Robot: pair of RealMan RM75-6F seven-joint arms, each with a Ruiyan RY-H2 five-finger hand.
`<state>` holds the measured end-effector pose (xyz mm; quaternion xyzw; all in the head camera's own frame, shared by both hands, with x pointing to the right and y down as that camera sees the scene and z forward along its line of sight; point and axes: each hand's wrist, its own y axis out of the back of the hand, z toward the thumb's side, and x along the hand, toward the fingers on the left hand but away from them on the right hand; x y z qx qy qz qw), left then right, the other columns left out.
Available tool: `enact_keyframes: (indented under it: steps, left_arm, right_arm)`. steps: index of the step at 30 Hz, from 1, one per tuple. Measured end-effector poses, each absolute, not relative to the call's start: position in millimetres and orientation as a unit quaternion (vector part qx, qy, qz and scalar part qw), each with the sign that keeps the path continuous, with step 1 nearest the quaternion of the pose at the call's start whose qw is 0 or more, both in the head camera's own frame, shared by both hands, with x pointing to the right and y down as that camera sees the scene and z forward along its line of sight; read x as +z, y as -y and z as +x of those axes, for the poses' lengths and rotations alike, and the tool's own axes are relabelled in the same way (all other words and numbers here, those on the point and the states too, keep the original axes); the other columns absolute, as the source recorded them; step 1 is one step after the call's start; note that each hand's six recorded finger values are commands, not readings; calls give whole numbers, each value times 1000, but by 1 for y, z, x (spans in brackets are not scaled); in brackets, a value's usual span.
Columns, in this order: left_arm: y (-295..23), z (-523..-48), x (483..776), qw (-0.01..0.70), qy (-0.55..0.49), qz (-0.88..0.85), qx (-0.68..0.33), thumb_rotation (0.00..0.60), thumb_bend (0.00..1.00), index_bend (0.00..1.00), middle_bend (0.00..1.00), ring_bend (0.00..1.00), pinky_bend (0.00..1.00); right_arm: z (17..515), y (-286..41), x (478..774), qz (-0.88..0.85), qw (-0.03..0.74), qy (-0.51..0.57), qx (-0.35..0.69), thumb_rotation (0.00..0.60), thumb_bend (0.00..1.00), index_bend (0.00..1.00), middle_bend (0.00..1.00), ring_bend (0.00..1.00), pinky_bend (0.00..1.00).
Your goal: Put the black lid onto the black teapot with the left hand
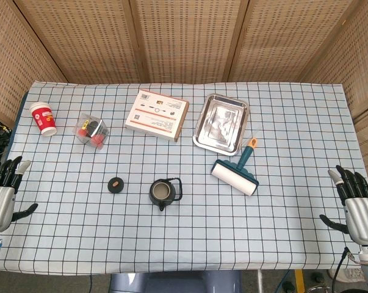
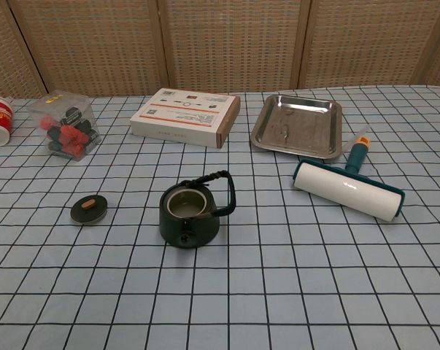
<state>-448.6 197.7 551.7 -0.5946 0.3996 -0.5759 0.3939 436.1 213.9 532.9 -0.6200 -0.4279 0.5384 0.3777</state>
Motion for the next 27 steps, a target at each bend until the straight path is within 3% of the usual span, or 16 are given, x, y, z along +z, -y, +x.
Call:
enact_keyframes:
  steps: [10, 14, 19, 27]
  left_arm:
    - [-196, -443, 560, 390, -380, -614, -571, 600, 0, 0, 0, 0, 1]
    - [-191, -430, 571, 389, -353, -636, -565, 600, 0, 0, 13, 19, 132]
    - [-176, -395, 598, 390, -286, -679, -553, 600, 0, 84, 125, 119, 240]
    - [-153, -335, 657, 395, -155, -717, -553, 600, 0, 158, 178, 165, 295]
  right_arm:
    - [436, -215, 534, -620, 374, 428, 541, 600, 0, 0, 0, 0, 0]
    - [436, -214, 534, -620, 373, 428, 541, 600, 0, 0, 0, 0, 0]
    - [438, -214, 535, -619, 370, 430, 543, 600, 0, 0, 0, 0, 0]
    - [445, -214, 540, -614, 364, 427, 555, 600, 0, 0, 0, 0, 0]
